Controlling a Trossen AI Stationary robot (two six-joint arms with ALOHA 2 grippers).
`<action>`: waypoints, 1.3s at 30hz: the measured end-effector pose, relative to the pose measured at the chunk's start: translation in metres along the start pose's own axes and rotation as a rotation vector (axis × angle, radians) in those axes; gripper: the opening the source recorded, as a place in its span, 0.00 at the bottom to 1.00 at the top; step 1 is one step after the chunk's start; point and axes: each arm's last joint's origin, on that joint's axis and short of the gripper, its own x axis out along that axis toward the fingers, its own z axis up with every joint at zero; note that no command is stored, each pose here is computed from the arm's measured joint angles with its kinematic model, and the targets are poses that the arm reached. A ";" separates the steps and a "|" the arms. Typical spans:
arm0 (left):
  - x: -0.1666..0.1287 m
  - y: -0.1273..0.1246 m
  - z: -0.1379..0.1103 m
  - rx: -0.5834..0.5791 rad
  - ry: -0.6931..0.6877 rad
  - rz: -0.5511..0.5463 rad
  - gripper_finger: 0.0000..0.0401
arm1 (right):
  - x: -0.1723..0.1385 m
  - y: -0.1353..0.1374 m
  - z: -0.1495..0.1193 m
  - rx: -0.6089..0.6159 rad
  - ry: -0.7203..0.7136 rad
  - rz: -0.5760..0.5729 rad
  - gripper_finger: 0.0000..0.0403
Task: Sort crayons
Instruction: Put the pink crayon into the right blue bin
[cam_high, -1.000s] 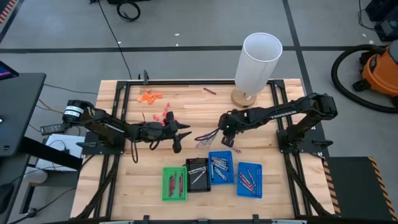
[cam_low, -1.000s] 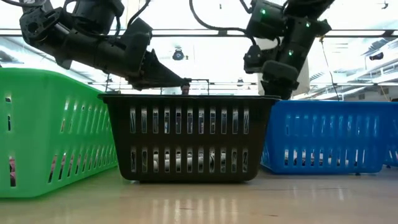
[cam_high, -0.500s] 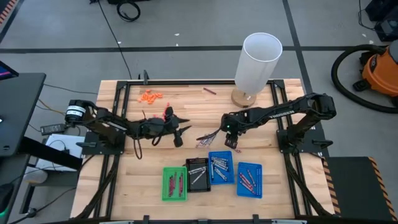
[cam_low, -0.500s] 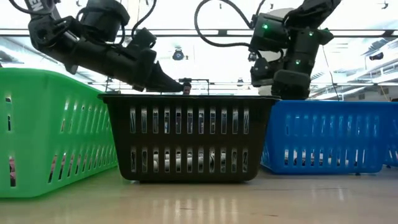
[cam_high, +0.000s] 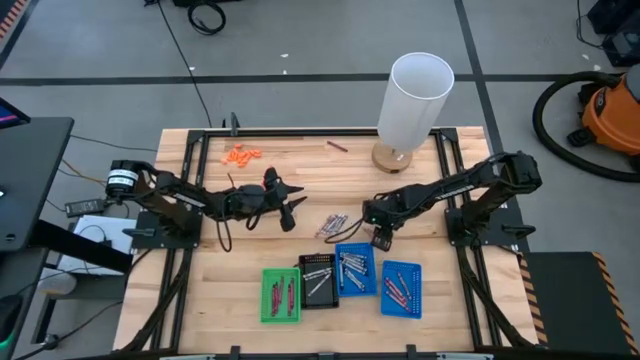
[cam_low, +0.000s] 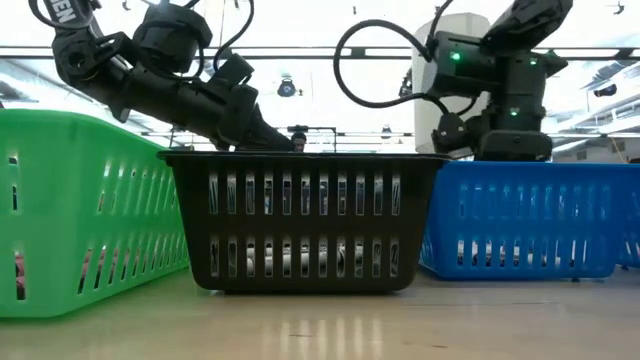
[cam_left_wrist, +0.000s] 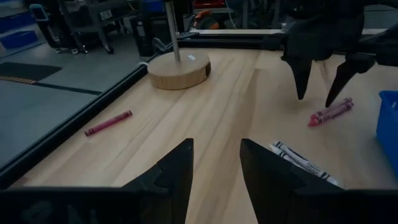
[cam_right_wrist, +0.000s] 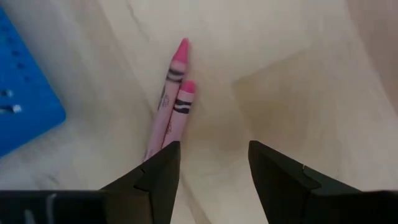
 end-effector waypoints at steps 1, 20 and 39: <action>0.000 -0.001 0.000 0.000 0.001 -0.003 0.35 | 0.000 0.001 -0.001 -0.002 0.005 -0.005 0.49; 0.000 -0.001 0.000 -0.004 -0.003 -0.005 0.35 | -0.019 0.013 -0.008 -0.001 -0.008 0.093 0.49; 0.000 -0.001 0.000 -0.004 -0.003 -0.004 0.35 | -0.003 0.010 -0.015 -0.007 0.008 0.009 0.49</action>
